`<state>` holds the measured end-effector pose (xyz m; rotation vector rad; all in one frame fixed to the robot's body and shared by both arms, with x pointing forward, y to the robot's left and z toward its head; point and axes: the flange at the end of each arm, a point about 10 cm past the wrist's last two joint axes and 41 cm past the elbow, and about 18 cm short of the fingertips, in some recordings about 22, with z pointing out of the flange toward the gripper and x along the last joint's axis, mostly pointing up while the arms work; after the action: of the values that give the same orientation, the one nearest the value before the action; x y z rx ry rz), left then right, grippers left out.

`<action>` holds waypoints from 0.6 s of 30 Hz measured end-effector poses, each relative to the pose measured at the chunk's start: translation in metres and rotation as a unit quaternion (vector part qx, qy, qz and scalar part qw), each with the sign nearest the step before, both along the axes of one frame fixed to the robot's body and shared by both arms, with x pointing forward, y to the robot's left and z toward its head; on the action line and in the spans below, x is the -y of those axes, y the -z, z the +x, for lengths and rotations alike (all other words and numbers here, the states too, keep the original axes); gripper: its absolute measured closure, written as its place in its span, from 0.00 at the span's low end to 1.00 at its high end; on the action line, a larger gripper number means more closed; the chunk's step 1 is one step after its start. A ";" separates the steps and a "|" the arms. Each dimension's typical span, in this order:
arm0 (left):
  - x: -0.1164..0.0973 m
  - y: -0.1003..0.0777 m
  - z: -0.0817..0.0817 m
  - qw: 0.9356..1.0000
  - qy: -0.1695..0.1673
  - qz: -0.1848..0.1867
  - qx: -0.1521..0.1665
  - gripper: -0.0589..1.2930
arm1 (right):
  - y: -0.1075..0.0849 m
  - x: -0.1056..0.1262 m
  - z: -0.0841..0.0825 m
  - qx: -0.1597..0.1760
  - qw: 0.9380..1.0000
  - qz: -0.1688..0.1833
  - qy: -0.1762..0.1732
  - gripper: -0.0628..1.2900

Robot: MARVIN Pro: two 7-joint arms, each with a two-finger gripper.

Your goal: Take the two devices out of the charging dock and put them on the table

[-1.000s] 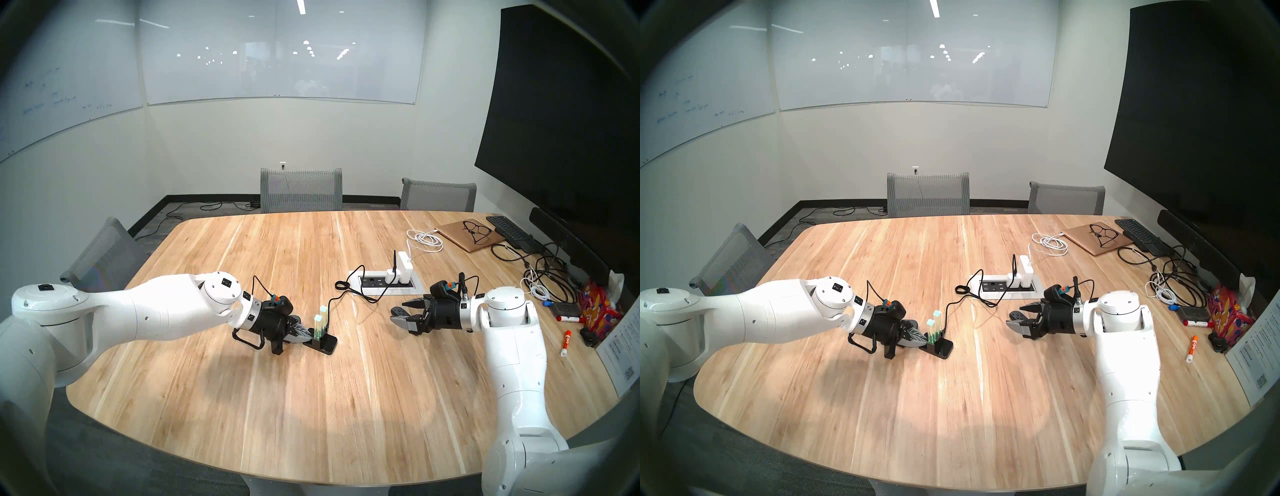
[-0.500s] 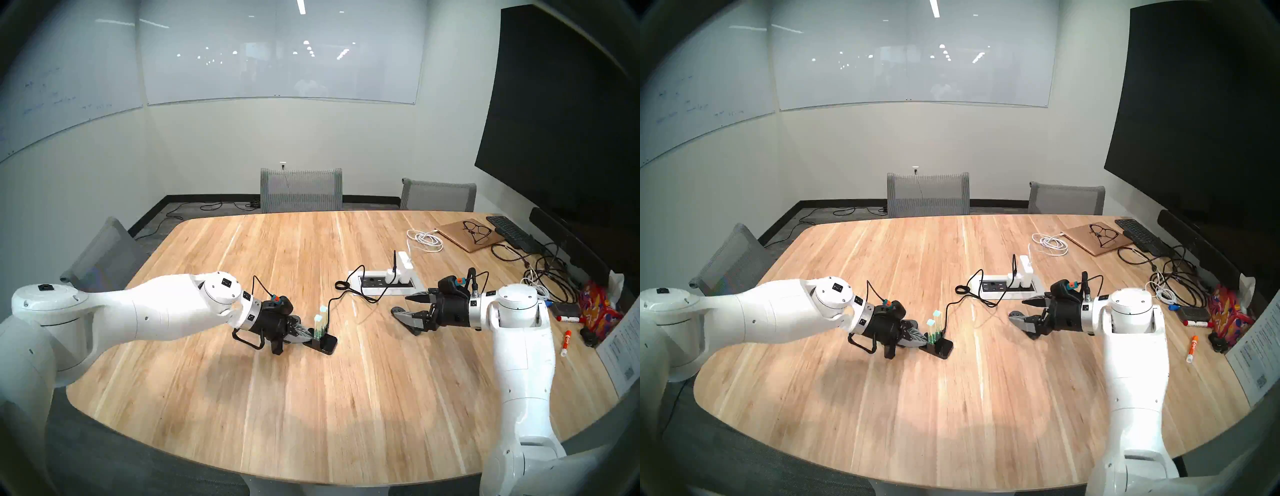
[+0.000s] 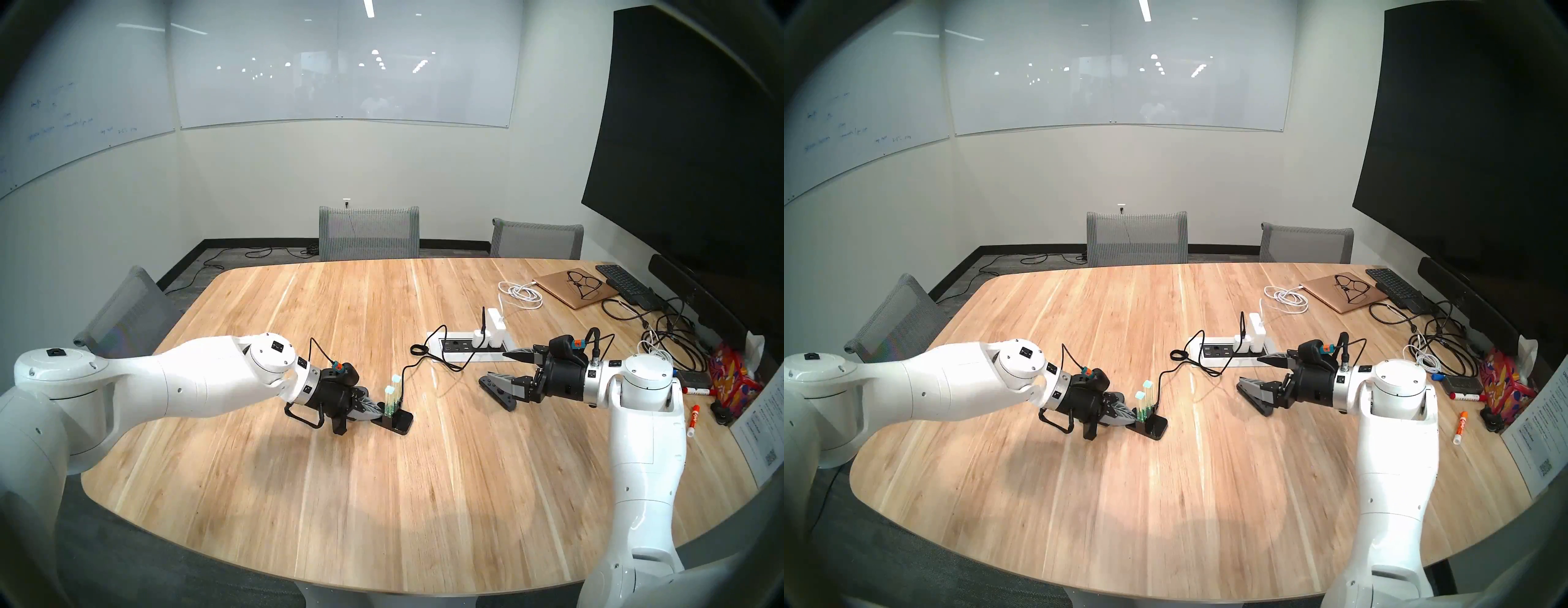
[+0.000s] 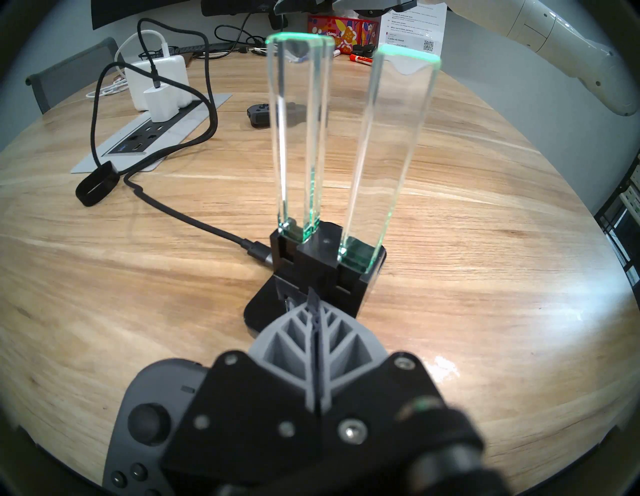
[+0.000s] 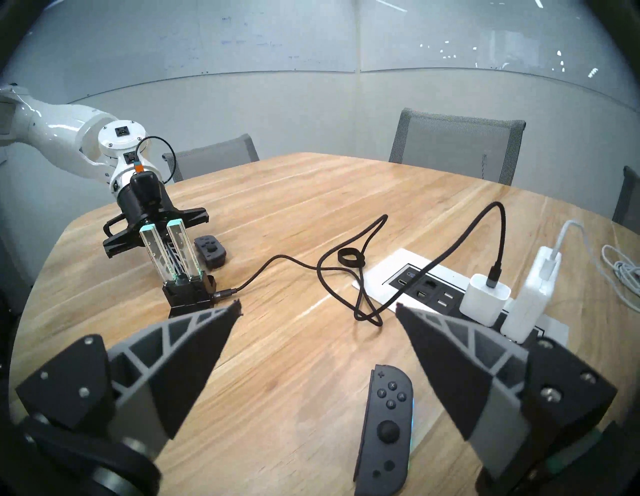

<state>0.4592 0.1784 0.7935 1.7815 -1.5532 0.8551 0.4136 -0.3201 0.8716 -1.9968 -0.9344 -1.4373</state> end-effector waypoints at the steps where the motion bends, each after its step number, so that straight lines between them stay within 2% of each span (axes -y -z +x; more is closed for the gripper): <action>1: 0.000 0.000 0.000 1.000 0.000 0.000 0.000 0.97 | 0.000 0.000 0.000 0.005 1.000 0.002 0.002 0.07; 10: 0.000 0.000 0.000 1.000 0.000 0.000 0.000 0.97 | -0.002 -0.001 0.001 0.053 0.998 -0.001 0.025 0.07; 14: 0.000 0.000 0.000 1.000 0.000 0.000 0.000 0.97 | -0.001 -0.001 0.003 0.085 0.995 -0.009 0.054 0.07; 18: 0.000 0.000 0.000 1.000 0.000 0.000 0.000 0.97 | 0.005 0.001 0.005 0.096 0.991 -0.020 0.096 0.07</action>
<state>0.4592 0.1784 0.7935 1.7815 -1.5532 0.8551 0.4191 -0.3209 0.8669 -2.0512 -0.8742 -1.7547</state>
